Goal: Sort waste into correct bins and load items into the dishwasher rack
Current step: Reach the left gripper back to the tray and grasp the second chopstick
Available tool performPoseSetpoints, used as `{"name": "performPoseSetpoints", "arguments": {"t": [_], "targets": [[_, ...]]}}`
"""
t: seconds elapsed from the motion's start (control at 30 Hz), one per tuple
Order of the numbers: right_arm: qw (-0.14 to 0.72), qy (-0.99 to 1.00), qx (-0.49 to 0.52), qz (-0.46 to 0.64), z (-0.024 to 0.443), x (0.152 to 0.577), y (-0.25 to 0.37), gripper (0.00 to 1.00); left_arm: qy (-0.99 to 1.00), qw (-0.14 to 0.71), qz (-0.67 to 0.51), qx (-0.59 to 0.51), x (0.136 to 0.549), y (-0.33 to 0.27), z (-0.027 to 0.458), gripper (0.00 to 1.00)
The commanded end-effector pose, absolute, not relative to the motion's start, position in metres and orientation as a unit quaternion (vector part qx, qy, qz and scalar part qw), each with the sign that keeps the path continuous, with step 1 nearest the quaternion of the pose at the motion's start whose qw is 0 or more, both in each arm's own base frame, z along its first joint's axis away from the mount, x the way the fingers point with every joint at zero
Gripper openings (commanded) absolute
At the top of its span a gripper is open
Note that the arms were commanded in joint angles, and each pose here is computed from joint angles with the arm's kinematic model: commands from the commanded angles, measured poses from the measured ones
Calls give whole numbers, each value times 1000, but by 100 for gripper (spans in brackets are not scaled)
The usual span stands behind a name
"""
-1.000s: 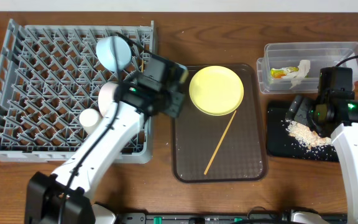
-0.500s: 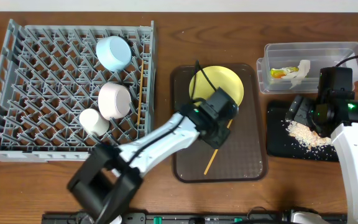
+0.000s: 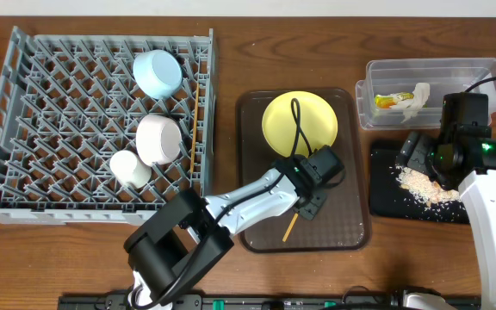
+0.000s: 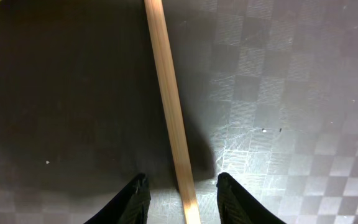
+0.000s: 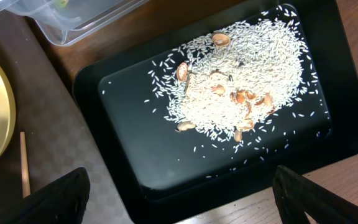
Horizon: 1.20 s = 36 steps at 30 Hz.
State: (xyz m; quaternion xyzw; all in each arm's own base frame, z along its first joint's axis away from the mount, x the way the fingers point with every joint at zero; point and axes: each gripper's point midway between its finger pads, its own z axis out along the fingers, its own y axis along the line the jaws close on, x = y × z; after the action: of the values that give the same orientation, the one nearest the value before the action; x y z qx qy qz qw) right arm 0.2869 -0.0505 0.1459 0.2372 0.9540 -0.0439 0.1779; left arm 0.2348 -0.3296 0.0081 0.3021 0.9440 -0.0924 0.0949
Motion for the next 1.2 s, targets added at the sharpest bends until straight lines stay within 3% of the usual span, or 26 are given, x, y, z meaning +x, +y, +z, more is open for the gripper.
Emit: {"name": "performPoseSetpoints", "arguments": {"t": [0.0,0.07,0.23,0.5,0.77,1.0,1.17], "targets": [[184,953,238,-47,150,287,-55,92,946,99,-68,300,236,-328,-3,39],[183,953,238,-47,150,287,-55,92,946,92,-64,303,233,-328,-9,38],[183,953,238,-47,150,287,-55,92,950,83,-61,294,232,-326,-16,22],[183,953,238,-47,150,287,-55,92,950,83,-61,295,232,-327,-16,6],[184,953,238,-47,150,287,-55,92,936,95,-76,330,231,-331,10,6],[183,953,238,-47,150,287,-55,92,928,150,-81,330,253,-318,78,6],[184,953,238,-47,150,287,-55,92,935,221,-62,269,292,-274,130,6]]}}
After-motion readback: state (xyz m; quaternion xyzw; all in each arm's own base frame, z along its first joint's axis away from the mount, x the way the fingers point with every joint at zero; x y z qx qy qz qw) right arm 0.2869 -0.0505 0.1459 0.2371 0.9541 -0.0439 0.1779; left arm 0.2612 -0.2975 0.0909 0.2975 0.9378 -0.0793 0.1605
